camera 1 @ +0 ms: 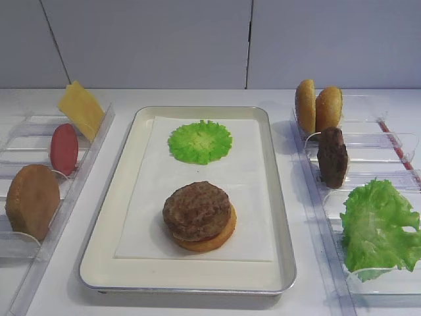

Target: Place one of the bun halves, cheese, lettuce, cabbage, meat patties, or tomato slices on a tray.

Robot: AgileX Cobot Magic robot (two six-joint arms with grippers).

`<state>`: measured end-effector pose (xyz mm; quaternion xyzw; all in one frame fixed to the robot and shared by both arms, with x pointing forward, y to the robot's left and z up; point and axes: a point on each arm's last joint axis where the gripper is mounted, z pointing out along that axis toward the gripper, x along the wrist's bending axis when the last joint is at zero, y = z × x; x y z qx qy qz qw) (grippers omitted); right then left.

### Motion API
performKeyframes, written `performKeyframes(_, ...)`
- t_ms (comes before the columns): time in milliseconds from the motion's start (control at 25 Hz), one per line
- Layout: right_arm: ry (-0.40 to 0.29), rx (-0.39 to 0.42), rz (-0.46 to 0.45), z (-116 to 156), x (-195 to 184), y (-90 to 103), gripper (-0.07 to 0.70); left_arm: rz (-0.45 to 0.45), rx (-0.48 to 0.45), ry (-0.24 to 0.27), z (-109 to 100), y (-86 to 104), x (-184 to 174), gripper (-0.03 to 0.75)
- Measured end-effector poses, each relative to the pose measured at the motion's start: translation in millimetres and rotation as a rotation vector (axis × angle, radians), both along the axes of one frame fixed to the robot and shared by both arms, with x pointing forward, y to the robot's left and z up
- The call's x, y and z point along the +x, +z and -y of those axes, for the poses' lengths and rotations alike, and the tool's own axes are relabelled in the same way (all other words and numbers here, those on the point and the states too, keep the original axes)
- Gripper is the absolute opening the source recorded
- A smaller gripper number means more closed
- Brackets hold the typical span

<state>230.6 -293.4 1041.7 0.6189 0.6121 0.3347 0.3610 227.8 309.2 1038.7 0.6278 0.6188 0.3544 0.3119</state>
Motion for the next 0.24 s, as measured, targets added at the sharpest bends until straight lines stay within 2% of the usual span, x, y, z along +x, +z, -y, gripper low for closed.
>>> performKeyframes(240,0.000,0.000,0.000,0.0,0.0,0.0,0.034,0.000,0.000,0.000,0.0,0.0,0.0,0.232)
